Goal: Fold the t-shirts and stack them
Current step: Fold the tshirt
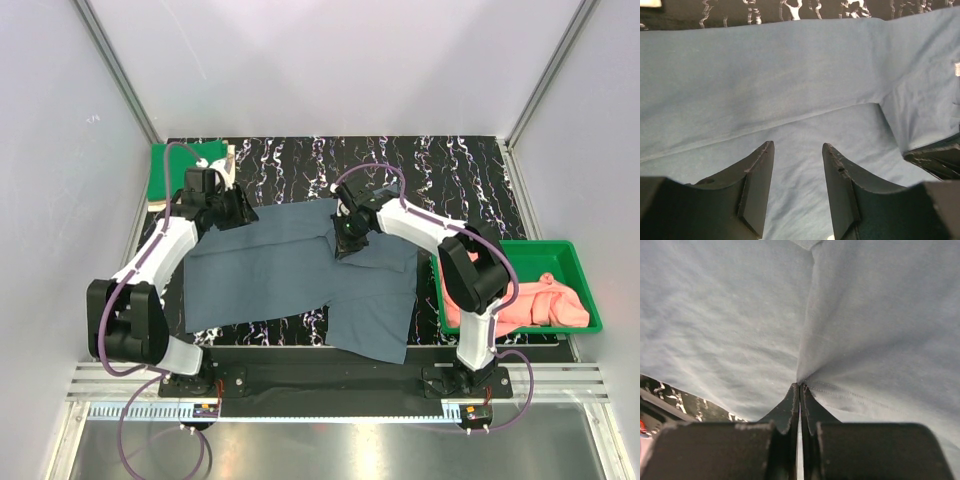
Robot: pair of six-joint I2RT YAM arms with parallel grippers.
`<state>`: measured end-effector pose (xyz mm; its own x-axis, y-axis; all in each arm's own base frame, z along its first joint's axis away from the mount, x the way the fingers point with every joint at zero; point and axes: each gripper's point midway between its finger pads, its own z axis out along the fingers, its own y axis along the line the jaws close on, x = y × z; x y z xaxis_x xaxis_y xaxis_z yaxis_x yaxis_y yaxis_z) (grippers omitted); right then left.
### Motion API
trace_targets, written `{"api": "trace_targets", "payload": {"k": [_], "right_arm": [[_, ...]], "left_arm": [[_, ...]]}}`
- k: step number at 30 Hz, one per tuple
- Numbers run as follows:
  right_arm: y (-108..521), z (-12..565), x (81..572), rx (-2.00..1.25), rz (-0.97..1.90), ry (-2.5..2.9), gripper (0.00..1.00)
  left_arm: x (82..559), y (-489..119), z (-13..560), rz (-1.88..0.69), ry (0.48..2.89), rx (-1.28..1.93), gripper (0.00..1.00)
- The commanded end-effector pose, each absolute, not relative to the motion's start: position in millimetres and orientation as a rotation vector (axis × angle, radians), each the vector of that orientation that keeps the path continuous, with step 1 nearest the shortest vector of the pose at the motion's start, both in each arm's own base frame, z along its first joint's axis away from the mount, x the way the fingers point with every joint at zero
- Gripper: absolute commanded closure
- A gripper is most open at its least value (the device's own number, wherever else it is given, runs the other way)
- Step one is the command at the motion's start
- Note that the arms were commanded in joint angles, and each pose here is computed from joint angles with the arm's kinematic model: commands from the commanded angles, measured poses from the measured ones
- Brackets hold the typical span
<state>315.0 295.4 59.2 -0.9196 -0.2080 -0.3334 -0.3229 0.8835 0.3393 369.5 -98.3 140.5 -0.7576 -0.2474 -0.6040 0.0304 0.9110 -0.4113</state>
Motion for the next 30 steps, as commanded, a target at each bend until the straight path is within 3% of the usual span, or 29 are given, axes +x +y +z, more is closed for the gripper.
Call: {"api": "trace_targets", "payload": {"k": [1, 6, 9, 13, 18, 23, 30], "right_arm": [[314, 71, 316, -0.349, 0.666, 2.765, 0.96], [311, 105, 320, -0.251, 0.663, 2.728, 0.71], [282, 130, 329, -0.099, 0.509, 2.687, 0.65], [217, 125, 336, 0.186, 0.315, 2.689, 0.66], [151, 106, 328, 0.442, 0.204, 2.695, 0.69], [126, 83, 326, 0.525, 0.104, 2.722, 0.7], [110, 63, 340, 0.6, 0.079, 2.701, 0.64]], "left_arm": [[372, -122, 151, -0.652, 2.348, -0.052, 0.53], [355, -159, 145, -0.732, 2.386, 0.044, 0.53], [341, -184, 154, -0.803, 2.37, 0.045, 0.53], [322, -227, 167, -0.988, 2.267, 0.045, 0.52], [312, -261, 148, -1.036, 2.326, 0.105, 0.52], [309, -273, 119, -1.037, 2.364, 0.07, 0.52], [318, -296, 88, -1.1, 2.374, 0.027, 0.58]]}}
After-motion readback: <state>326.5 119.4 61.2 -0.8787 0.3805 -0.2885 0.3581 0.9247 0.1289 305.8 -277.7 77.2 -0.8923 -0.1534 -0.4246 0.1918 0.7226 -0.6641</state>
